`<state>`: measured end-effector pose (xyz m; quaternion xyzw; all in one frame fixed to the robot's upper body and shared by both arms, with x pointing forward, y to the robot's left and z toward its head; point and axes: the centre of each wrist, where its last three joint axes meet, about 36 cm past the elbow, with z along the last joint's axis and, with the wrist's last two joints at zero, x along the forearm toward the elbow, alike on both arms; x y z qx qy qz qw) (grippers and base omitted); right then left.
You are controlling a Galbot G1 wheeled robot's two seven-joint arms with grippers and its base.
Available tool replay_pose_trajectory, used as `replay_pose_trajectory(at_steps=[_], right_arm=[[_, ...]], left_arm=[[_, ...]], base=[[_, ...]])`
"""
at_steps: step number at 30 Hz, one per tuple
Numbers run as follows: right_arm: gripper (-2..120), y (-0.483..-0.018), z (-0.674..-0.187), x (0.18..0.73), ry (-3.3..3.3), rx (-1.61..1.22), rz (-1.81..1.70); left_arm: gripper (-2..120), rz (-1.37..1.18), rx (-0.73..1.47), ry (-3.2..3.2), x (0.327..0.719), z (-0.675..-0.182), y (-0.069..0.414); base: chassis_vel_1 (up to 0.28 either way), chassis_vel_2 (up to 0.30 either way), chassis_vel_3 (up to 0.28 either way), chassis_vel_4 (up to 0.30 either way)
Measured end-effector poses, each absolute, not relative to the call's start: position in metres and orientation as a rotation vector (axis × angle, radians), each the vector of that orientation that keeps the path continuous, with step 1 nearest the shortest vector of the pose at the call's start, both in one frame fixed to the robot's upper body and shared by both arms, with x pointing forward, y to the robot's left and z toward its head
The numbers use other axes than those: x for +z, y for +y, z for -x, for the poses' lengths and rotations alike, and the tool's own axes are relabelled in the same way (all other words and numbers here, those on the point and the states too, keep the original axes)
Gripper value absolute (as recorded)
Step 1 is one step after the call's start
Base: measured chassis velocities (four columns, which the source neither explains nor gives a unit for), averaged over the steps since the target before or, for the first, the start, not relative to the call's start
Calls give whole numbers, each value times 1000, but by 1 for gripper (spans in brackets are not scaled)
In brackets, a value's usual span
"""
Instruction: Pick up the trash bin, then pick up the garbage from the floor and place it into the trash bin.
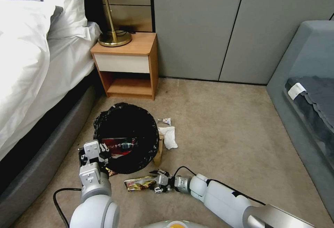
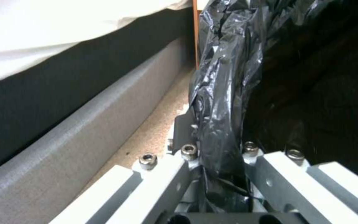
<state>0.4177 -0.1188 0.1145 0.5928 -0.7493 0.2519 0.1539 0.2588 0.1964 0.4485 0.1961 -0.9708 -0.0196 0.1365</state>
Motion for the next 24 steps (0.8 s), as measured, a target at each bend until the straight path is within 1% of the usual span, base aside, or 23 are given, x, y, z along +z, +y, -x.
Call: replay_pose_trajectory(at_steps=[1,4,6,8,10,13,14,17,18,19,24], right_arm=[[49,-119,-418,115,-2148,722,-1700],[38,-119,-418,114,-2150,724,-1695],[36,-120,-418,115,-2151,725,-1691],[26,-121,-417,114,-2153,723,-1687],[25,-122,-418,114,-2158,722,-1680],[13,-126,-421,116,-2176,716,-1657],[13,-126,-421,116,-2176,716,-1657],[3,-132,-423,120,-2187,717,-1634],[3,-132,-423,120,-2187,717,-1634],[0,-133,-423,121,-2193,706,-1618],[0,-136,-421,123,-2233,661,-1572]], left_arm=[[0,-568,-57,-2810,448,-259,196],[0,-571,-57,-2810,449,-258,197],[0,-571,-57,-2810,449,-259,197],[0,-571,-56,-2810,449,-259,197],[0,-570,-56,-2810,449,-259,197],[0,-567,-55,-2810,449,-259,196],[0,-567,-55,-2810,449,-259,196],[0,-564,-54,-2810,449,-259,196],[0,-564,-54,-2810,449,-259,196],[0,-562,-54,-2810,449,-259,196],[0,-552,-53,-2807,449,-258,196]], base=[[0,0,0,0],[0,0,0,0],[0,0,0,0],[0,0,0,0],[0,0,0,0],[0,0,0,0],[0,0,0,0],[0,0,0,0],[0,0,0,0],[0,0,0,0],[0,0,0,0]])
